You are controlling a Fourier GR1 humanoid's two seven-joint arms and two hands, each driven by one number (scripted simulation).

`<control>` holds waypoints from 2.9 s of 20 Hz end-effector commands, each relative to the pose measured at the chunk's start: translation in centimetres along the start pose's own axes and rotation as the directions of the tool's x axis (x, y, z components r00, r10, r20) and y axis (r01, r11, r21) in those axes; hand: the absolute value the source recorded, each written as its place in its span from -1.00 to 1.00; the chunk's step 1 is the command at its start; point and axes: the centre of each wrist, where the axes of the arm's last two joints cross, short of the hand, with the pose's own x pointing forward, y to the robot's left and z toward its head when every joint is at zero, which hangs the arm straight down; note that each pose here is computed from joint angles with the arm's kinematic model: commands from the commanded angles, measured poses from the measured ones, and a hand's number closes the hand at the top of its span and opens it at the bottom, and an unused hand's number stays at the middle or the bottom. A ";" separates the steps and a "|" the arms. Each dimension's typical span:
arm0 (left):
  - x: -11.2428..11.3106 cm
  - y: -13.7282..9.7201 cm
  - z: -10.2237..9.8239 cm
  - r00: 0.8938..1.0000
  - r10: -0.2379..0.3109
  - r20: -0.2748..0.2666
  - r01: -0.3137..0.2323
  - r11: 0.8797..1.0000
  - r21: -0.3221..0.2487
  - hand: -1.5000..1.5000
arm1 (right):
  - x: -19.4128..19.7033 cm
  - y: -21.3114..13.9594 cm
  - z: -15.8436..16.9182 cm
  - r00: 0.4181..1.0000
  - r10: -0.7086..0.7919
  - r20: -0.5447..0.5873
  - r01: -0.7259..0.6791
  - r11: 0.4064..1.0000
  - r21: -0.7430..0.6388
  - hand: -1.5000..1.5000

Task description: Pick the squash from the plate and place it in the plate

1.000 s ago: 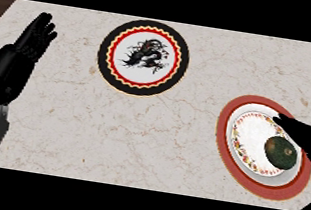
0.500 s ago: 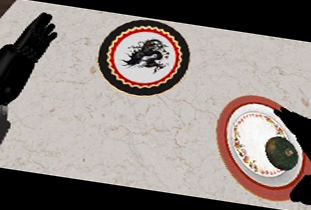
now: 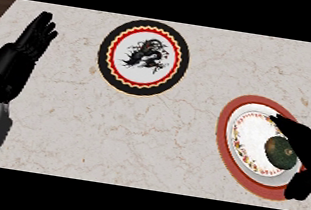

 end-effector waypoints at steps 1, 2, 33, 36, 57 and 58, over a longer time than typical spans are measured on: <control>0.9 1.2 -0.7 1.000 0.000 -0.006 -0.001 1.000 -0.018 0.00 | 1.8 2.8 -2.4 1.000 -0.010 0.012 0.009 0.999 0.038 -1.00; -0.5 -1.3 1.8 1.000 0.013 0.006 -0.013 1.000 -0.004 0.00 | -0.4 2.1 -0.8 1.000 -0.005 0.021 0.004 0.999 0.048 -1.00; 2.5 -3.8 -1.8 0.995 0.033 0.093 -0.021 0.992 -0.128 0.00 | -3.6 -15.2 -8.4 0.892 0.143 0.429 0.063 0.900 -0.431 1.00; 2.7 -3.3 -2.2 0.995 0.027 0.101 -0.015 0.993 -0.120 0.00 | -2.9 -17.7 -8.2 0.814 0.123 0.568 0.182 0.874 -0.451 1.00; 1.2 -0.9 -1.7 0.999 0.027 0.024 -0.025 0.996 -0.081 0.00 | 13.7 -21.3 -12.4 0.349 -0.078 0.934 0.379 0.923 -0.065 1.00; 2.1 -2.0 -2.0 0.999 0.007 0.046 -0.004 0.998 -0.068 0.00 | 14.0 -22.3 -12.0 0.346 -0.084 0.934 0.377 0.924 -0.057 1.00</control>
